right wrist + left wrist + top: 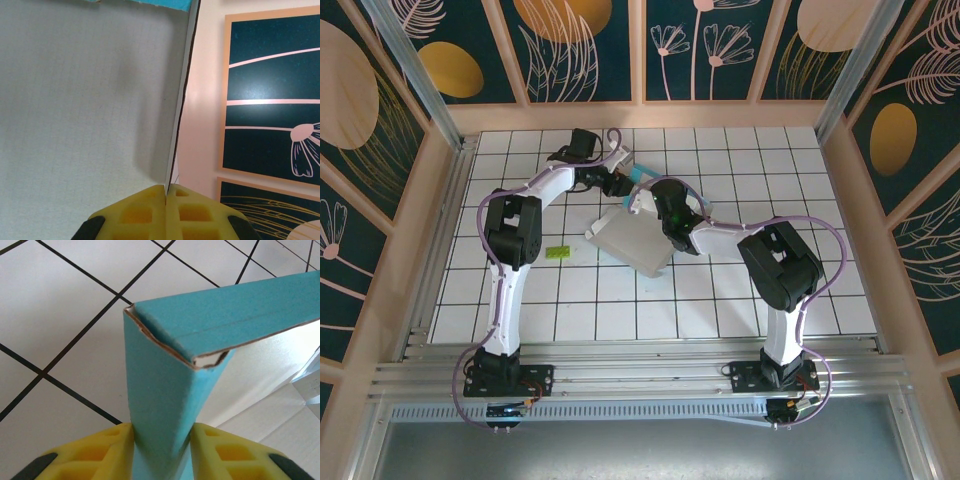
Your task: Fold the paper box
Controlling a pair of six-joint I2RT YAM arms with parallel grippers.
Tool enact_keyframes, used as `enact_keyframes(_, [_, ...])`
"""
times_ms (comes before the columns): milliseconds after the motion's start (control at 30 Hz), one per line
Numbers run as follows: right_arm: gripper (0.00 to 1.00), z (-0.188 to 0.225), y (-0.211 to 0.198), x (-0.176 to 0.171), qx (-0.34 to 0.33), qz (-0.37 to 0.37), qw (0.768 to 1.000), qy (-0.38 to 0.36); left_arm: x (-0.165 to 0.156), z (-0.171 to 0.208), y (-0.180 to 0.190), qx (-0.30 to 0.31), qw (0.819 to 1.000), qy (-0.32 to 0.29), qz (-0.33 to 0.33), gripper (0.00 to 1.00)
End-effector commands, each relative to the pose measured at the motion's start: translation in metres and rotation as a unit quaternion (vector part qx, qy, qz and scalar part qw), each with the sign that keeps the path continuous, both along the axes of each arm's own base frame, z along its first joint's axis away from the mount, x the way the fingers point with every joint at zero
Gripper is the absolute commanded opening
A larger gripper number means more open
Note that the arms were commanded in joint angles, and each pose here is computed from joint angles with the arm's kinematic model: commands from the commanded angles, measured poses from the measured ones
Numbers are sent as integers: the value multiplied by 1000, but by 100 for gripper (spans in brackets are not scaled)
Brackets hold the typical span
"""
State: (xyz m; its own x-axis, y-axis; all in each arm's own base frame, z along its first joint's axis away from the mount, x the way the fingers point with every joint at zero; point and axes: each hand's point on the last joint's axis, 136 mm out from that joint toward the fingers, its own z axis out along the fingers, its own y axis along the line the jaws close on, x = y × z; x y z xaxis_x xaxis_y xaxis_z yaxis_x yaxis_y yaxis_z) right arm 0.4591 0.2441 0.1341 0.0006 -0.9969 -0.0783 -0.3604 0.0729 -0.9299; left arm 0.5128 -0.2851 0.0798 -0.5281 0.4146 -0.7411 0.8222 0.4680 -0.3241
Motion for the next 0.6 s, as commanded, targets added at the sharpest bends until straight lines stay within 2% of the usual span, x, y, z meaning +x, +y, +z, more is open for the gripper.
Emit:
enact_keyframes(0, [0, -14, 15, -13, 1, 35, 999, 29, 0, 6, -9, 1, 1000, -14, -8, 31])
enact_keyframes(133, [0, -16, 13, -14, -2, 33, 999, 32, -12, 6, -12, -2, 999, -15, -29, 38])
enact_keyframes(300, [0, -14, 13, -14, -1, 32, 999, 30, -27, 14, -13, -17, 998, -26, -51, 38])
enact_keyframes(567, [0, -9, 23, -18, 7, 35, 999, 30, -19, -1, -8, 13, 999, -14, -34, 25])
